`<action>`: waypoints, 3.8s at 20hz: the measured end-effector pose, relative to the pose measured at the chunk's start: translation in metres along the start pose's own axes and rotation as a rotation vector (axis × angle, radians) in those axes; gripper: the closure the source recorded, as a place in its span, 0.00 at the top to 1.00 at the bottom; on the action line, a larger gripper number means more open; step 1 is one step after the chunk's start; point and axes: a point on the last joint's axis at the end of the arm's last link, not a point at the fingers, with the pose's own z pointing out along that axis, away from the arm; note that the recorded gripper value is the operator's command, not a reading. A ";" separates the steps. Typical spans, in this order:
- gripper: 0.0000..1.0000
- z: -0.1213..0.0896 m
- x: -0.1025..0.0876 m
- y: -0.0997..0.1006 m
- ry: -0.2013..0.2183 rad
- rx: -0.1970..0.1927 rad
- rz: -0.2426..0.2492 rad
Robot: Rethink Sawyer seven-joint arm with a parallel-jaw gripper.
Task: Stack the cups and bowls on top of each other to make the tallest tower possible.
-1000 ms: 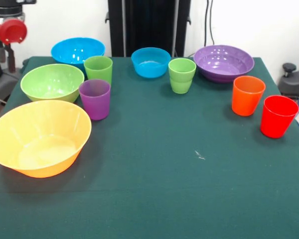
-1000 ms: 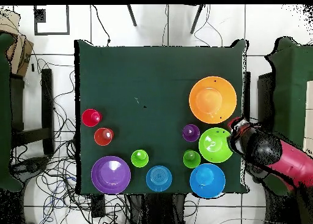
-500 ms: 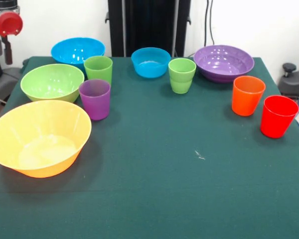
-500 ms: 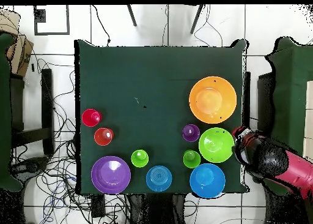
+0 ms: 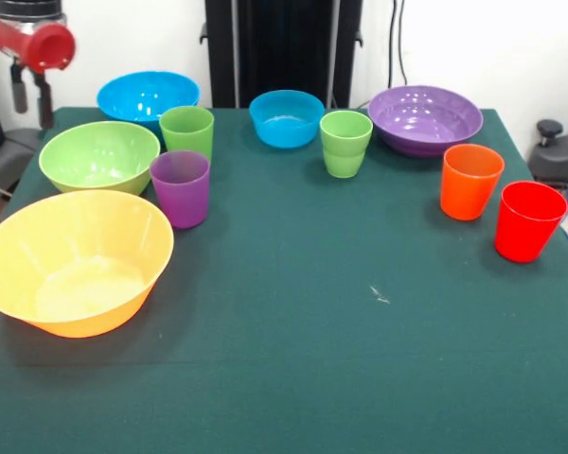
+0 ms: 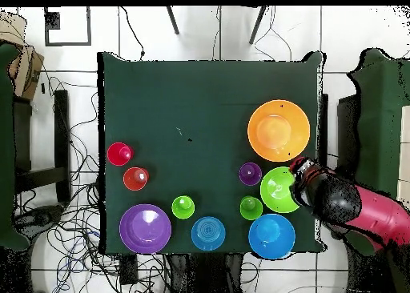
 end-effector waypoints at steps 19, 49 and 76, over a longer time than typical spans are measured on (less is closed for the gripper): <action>1.00 -0.023 0.108 0.250 -0.033 -0.078 -0.397; 1.00 -0.016 0.005 0.168 -0.051 -0.049 -0.017; 1.00 0.017 0.017 0.137 -0.010 -0.032 -0.018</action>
